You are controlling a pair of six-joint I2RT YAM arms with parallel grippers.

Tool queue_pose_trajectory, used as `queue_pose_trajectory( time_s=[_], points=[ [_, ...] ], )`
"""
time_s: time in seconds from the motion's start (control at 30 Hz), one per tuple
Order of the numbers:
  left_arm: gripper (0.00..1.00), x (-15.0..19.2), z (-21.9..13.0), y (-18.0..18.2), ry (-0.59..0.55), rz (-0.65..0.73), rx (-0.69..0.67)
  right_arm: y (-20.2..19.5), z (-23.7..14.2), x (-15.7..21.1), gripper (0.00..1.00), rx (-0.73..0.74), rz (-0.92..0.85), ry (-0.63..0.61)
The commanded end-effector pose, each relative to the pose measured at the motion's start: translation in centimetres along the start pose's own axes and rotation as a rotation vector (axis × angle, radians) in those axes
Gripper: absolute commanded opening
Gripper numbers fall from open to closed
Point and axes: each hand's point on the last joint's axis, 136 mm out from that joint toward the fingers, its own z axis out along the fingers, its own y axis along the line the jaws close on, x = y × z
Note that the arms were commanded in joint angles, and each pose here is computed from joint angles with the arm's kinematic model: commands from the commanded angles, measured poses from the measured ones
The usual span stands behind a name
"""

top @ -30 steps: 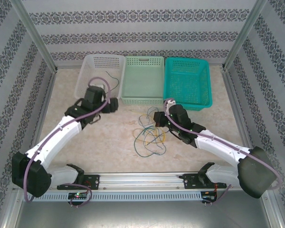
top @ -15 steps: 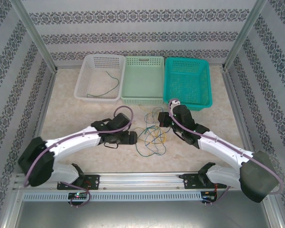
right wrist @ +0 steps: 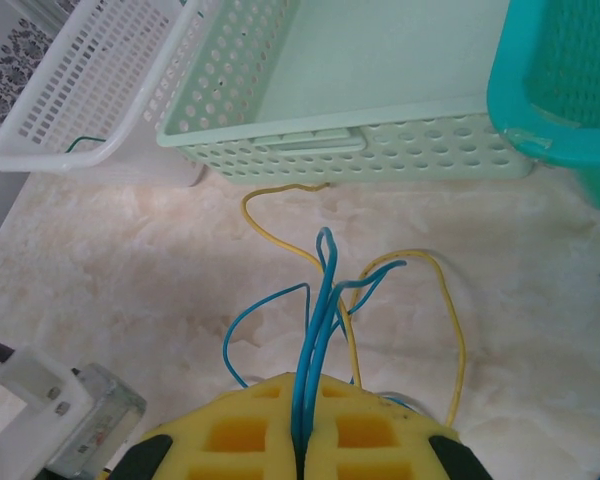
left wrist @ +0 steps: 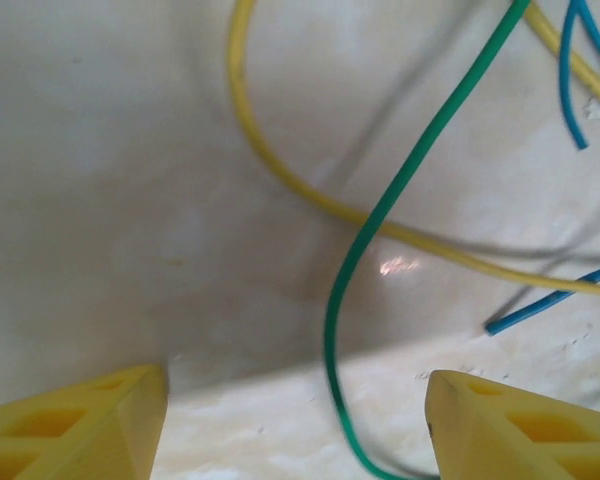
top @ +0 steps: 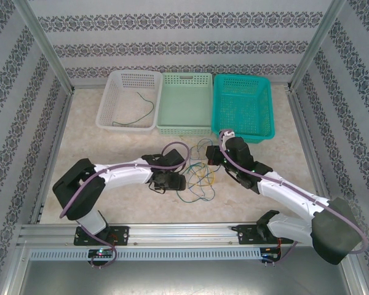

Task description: Untangle the cables

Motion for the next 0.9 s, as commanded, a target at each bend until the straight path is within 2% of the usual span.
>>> queue_pose_trajectory(
  time_s=[0.0,0.2,0.37,0.57,0.7,0.87],
  points=[
    [0.64,-0.2,0.5,-0.5,0.012,0.021,-0.042,0.1,-0.5,-0.9,0.00,-0.014,-0.020,-0.035],
    [0.50,0.8,2.0,1.8,0.066,0.049,-0.162,-0.3,-1.2,-0.9,0.00,-0.014,-0.020,-0.046],
    [0.24,0.8,2.6,2.8,0.055,0.059,-0.207,-1.4,-2.1,-0.9,0.00,-0.006,0.000,-0.065],
    [0.01,-0.2,2.0,2.6,0.018,0.078,-0.213,-2.1,-2.4,-0.6,0.00,-0.001,0.015,-0.060],
    [0.00,-1.5,-0.6,2.7,-0.046,0.124,-0.244,-2.4,-2.1,-0.1,0.00,0.014,0.007,-0.036],
    [0.00,-3.0,-6.4,4.6,-0.147,0.226,-0.366,-3.3,-2.1,0.0,0.00,0.059,0.007,-0.037]
  ],
)
